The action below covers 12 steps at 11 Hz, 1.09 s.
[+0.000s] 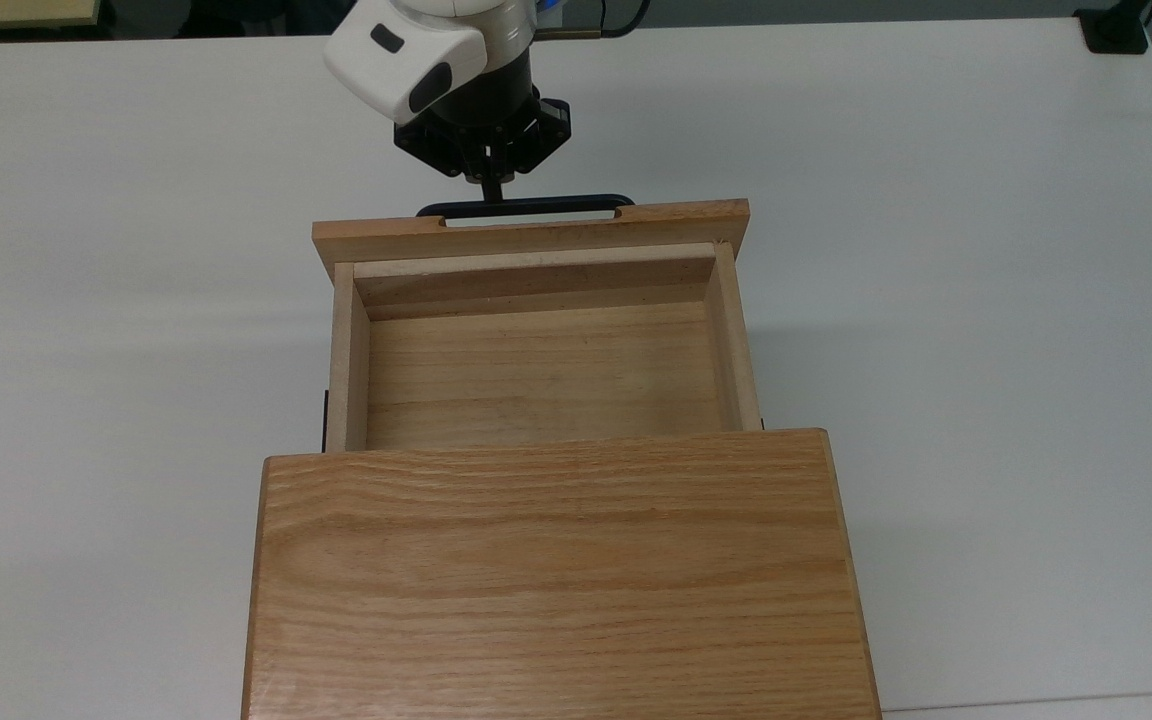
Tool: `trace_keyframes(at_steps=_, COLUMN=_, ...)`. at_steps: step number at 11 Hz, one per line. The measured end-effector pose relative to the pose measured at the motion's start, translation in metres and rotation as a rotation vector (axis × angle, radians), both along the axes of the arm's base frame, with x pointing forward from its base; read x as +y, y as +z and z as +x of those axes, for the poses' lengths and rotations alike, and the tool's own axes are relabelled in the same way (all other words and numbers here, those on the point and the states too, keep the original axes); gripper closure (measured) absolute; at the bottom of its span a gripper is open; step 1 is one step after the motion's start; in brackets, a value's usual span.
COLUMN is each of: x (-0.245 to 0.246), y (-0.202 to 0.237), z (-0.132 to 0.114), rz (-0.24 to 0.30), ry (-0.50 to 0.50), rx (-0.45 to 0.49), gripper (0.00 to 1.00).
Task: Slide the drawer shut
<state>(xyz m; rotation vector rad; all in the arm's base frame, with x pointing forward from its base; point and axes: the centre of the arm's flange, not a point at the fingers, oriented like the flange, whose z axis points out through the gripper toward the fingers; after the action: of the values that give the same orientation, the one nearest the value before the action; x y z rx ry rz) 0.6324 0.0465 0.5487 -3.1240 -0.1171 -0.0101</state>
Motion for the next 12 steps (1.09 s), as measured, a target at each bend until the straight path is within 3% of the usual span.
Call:
trace_keyframes(at_steps=6, x=0.0, y=-0.005, z=0.003, rz=0.0, ry=-0.002, rx=0.001, gripper=0.99)
trace_keyframes(at_steps=9, x=-0.029, y=0.042, z=-0.023, rz=-0.022, ry=-0.041, rx=0.003, gripper=0.84)
trace_keyframes(at_steps=12, x=-0.03, y=0.048, z=-0.029, rz=-0.021, ry=-0.043, rx=0.003, gripper=0.41)
